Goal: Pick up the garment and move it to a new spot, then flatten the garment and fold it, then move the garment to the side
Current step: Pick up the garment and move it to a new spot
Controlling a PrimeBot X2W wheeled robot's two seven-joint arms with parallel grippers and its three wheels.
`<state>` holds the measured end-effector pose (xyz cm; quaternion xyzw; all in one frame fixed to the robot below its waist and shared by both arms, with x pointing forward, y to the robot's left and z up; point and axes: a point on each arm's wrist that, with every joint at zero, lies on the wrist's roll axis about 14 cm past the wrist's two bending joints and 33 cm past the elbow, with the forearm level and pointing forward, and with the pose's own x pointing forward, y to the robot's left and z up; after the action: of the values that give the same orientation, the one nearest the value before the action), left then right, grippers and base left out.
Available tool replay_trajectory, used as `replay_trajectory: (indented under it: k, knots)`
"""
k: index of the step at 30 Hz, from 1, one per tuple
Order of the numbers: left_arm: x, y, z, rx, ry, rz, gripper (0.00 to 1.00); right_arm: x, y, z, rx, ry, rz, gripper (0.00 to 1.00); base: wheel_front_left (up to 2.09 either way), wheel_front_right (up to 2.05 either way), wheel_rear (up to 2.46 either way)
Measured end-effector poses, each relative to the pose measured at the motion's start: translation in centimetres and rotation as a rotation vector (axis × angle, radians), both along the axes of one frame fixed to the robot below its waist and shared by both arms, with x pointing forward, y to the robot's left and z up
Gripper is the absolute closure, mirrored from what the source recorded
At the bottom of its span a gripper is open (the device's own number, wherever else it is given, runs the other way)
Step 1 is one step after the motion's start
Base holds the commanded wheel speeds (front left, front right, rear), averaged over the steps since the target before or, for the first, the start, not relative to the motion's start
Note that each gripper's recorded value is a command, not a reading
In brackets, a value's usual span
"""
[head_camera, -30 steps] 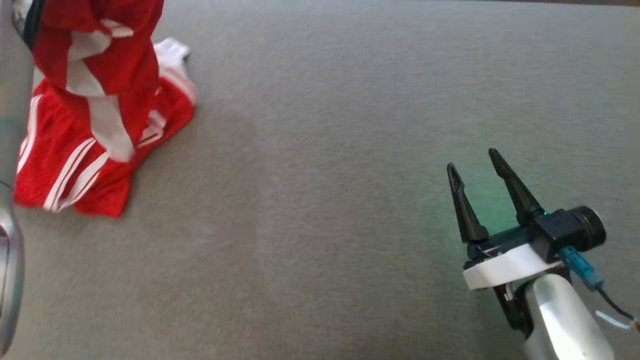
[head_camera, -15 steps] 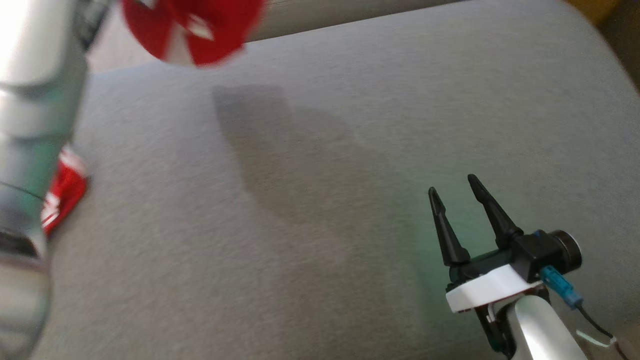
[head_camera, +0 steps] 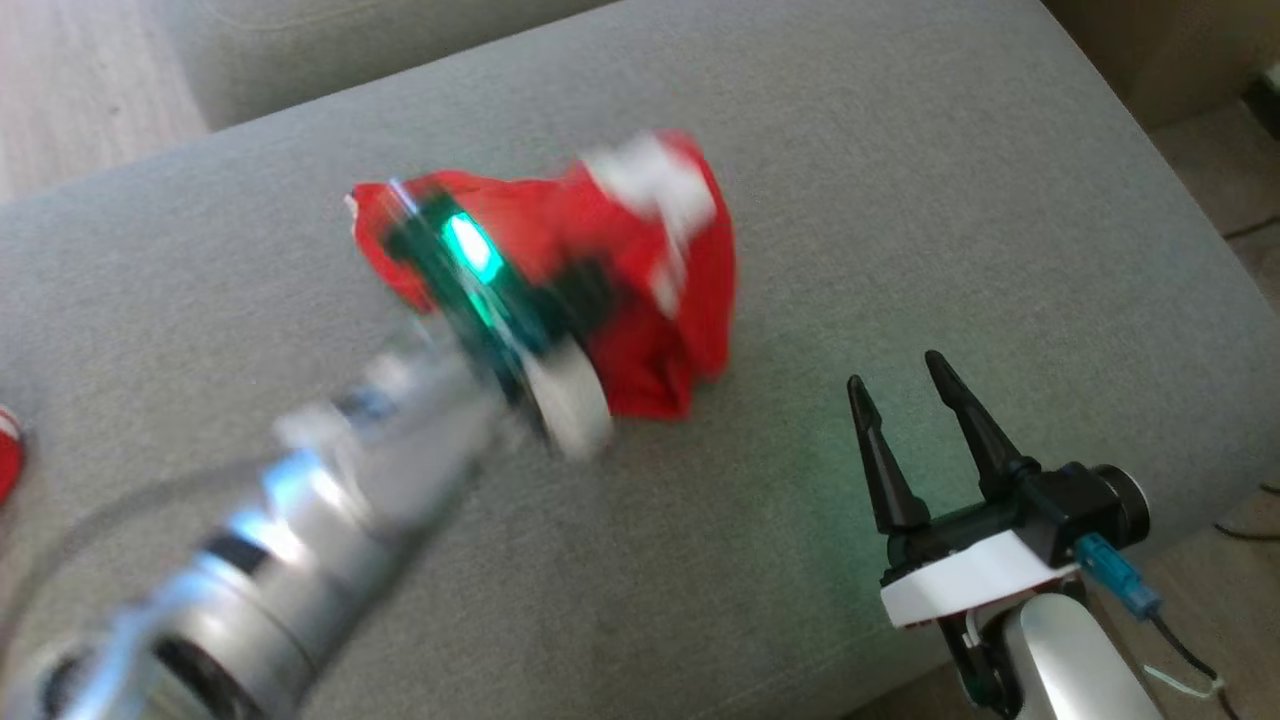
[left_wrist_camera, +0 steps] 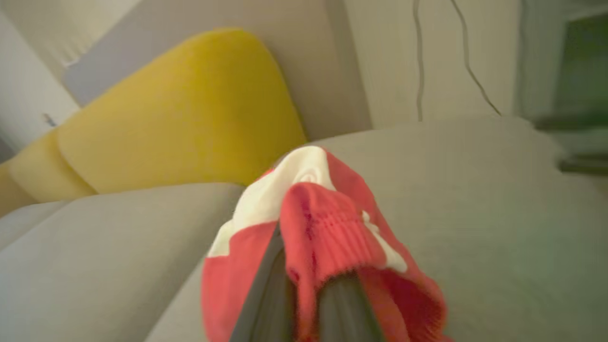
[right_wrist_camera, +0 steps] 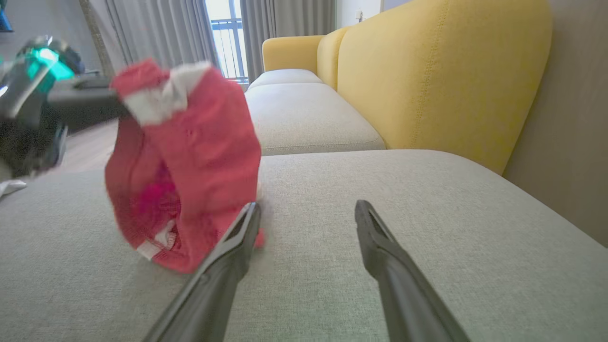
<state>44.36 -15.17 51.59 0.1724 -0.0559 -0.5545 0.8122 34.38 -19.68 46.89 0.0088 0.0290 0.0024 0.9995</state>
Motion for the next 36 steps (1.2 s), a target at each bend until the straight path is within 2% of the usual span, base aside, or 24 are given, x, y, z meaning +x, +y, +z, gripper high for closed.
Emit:
replay_trajectory:
  k: [4,5,6,7,8,12,20,23,28,32,36]
  knots:
    - [-5.1,-0.6,-5.4,0.113,0.005,-0.120,1.00,-0.1,-0.3,-0.2,0.008,0.008,-0.011,0.00,0.00,0.00,0.00]
    - [-5.7,-0.5,-6.1,0.129,0.001,-0.125,0.93,-0.1,-0.2,-0.2,0.008,0.008,-0.010,0.00,0.00,0.00,0.00]
    - [-6.0,-0.3,-6.4,0.132,0.006,-0.121,0.72,-0.1,-0.2,-0.2,0.009,0.008,-0.009,0.00,0.00,0.00,0.00]
    - [-6.4,-0.2,-6.6,0.128,0.013,-0.116,0.33,-0.1,-0.1,-0.3,0.010,0.008,-0.007,0.00,0.00,0.00,0.00]
    - [-6.7,-0.2,-6.5,0.114,0.025,-0.105,0.00,-0.1,0.0,-0.3,0.013,0.009,-0.004,0.00,0.00,0.00,0.00]
    - [-8.1,-0.1,-4.3,-0.022,0.093,-0.006,0.00,-1.0,0.9,-0.9,0.029,0.022,0.015,0.00,0.00,0.00,0.00]
    - [-10.9,6.1,-6.1,-0.114,0.269,0.267,0.00,-2.0,4.7,-1.9,0.057,0.047,0.127,0.00,0.00,0.00,0.00]
    - [-10.8,9.4,-6.1,-0.170,0.306,0.410,0.00,-1.4,6.0,-1.1,0.056,0.019,0.176,0.00,0.00,0.00,0.00]
    - [-10.7,16.1,-5.1,-0.321,0.339,0.690,0.00,-1.6,8.0,-0.6,0.056,0.001,0.243,0.00,0.00,0.00,0.00]
    - [-11.5,22.0,-4.0,-0.445,0.319,0.903,0.00,-1.9,8.8,-0.2,0.052,-0.013,0.274,0.00,0.00,0.00,0.00]
    - [-13.1,26.8,-3.3,-0.541,0.290,1.059,0.00,-2.2,9.5,0.3,0.046,-0.031,0.297,0.00,0.00,0.00,0.00]
